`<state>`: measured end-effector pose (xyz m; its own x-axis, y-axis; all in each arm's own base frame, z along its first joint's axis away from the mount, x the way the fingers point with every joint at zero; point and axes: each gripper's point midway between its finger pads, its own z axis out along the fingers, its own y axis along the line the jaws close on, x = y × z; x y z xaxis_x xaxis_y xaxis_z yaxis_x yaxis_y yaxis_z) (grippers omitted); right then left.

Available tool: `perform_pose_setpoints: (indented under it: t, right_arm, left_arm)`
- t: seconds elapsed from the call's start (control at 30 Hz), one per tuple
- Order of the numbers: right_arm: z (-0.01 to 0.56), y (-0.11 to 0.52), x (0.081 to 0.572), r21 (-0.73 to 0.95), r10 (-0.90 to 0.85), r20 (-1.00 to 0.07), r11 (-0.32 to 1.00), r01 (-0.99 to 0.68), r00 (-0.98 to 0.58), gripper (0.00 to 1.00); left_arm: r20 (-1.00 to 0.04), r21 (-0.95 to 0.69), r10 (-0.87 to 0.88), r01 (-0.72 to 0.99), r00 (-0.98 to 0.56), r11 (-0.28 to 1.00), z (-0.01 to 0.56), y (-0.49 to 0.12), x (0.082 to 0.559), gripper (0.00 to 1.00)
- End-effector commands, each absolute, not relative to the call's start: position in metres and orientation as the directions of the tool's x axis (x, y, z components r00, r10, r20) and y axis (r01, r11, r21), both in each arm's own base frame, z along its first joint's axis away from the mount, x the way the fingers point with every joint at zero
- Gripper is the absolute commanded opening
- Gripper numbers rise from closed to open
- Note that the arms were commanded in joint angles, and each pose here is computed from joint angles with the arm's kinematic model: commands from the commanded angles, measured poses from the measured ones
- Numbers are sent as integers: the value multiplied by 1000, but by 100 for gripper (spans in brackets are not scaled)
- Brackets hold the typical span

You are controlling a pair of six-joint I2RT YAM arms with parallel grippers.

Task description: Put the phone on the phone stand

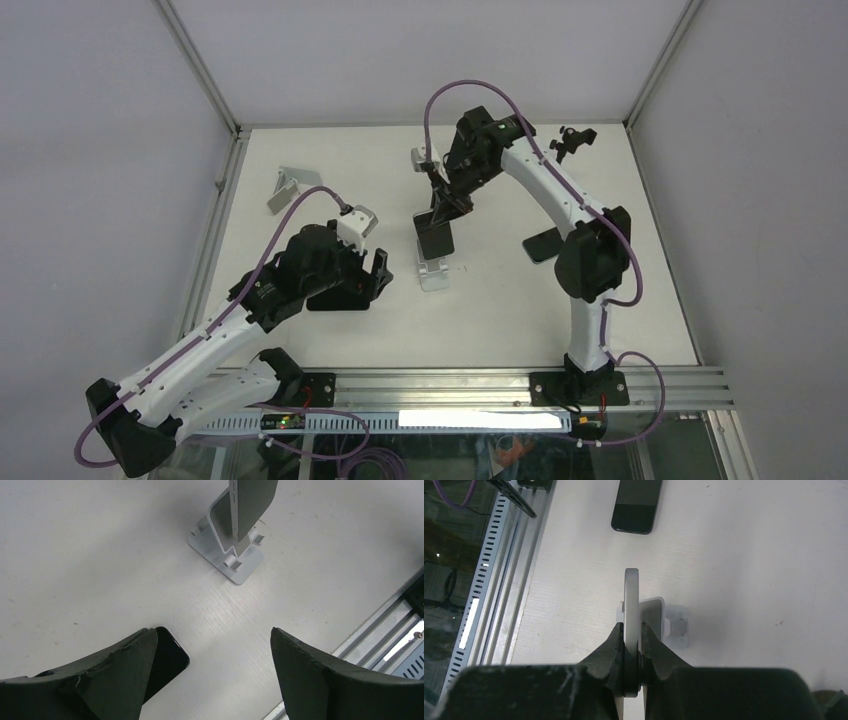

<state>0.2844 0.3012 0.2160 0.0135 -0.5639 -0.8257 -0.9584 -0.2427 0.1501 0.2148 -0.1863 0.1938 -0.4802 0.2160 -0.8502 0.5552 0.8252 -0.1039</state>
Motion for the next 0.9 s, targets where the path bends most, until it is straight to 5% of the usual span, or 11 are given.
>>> perform_pose_setpoints:
  t: [0.0,0.87]
  right_arm:
    - [227,314,277,140,-548,-835,-298,-944,49,0]
    - [208,333,284,196,-509,-860,-269,-943,-33,0]
  left_arm:
    - [-869,-44,259,587,-421,808,197,-182,217,86]
    - [-861,-33,285,606,-421,795,193,-184,217,85]
